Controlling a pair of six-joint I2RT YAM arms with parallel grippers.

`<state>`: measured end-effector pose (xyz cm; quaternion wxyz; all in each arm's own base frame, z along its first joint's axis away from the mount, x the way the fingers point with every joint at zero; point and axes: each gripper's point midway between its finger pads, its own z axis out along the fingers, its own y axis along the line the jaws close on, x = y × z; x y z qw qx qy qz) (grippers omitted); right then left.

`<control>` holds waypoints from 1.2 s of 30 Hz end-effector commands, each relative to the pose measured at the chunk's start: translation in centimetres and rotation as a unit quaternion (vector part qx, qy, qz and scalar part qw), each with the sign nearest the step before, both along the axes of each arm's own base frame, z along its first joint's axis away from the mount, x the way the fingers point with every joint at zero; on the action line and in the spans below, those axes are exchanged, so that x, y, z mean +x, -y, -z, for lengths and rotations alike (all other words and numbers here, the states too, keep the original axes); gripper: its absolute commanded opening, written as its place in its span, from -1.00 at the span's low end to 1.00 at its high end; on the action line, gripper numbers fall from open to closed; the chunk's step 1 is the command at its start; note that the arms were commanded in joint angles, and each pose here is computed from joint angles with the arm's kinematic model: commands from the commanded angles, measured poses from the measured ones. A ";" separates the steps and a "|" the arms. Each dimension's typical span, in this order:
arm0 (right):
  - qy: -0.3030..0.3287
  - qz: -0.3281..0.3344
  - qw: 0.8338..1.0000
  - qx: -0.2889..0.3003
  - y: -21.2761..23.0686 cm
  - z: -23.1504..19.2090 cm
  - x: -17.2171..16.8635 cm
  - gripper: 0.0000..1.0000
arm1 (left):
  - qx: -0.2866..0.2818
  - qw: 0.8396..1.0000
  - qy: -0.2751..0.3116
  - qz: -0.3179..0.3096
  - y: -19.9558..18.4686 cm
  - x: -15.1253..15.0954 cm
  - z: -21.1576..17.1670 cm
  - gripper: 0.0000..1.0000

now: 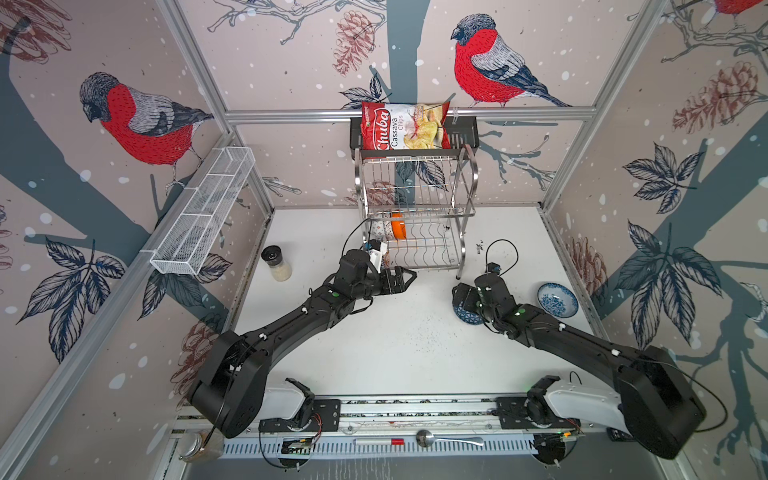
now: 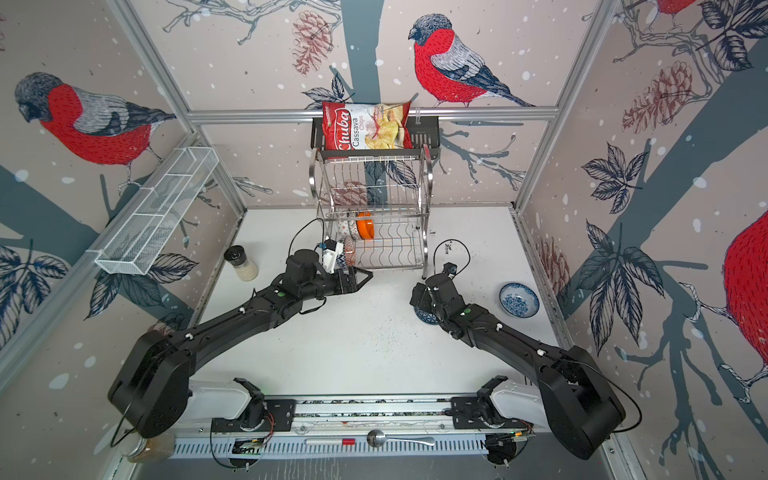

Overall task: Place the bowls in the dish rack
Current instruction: 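Grasp the rim of the blue triangle-patterned bowl with the right gripper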

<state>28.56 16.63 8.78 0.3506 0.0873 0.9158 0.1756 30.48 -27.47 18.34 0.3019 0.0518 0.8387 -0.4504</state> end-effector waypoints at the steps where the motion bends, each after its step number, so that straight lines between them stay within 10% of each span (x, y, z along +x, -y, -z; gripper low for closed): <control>1: -0.013 -0.027 1.000 -0.003 -0.8 0.6 -0.6 0.87 | -0.005 1.000 0.004 0.002 0.1 0.0 -0.3 0.96; 13: -0.039 -0.064 0.995 -0.071 -3.7 3.1 -1.0 0.49 | -0.007 1.000 -0.005 -0.004 -0.6 0.0 -0.2 0.96; 27: -0.041 -0.069 0.993 -0.090 -4.0 3.8 -0.9 -0.53 | -0.011 1.000 -0.010 -0.007 -0.7 0.3 0.0 0.96; 36: -0.020 -0.090 0.995 -0.041 -5.7 2.1 -0.7 -0.68 | -0.009 1.000 -0.009 -0.009 -0.9 0.3 -0.1 0.96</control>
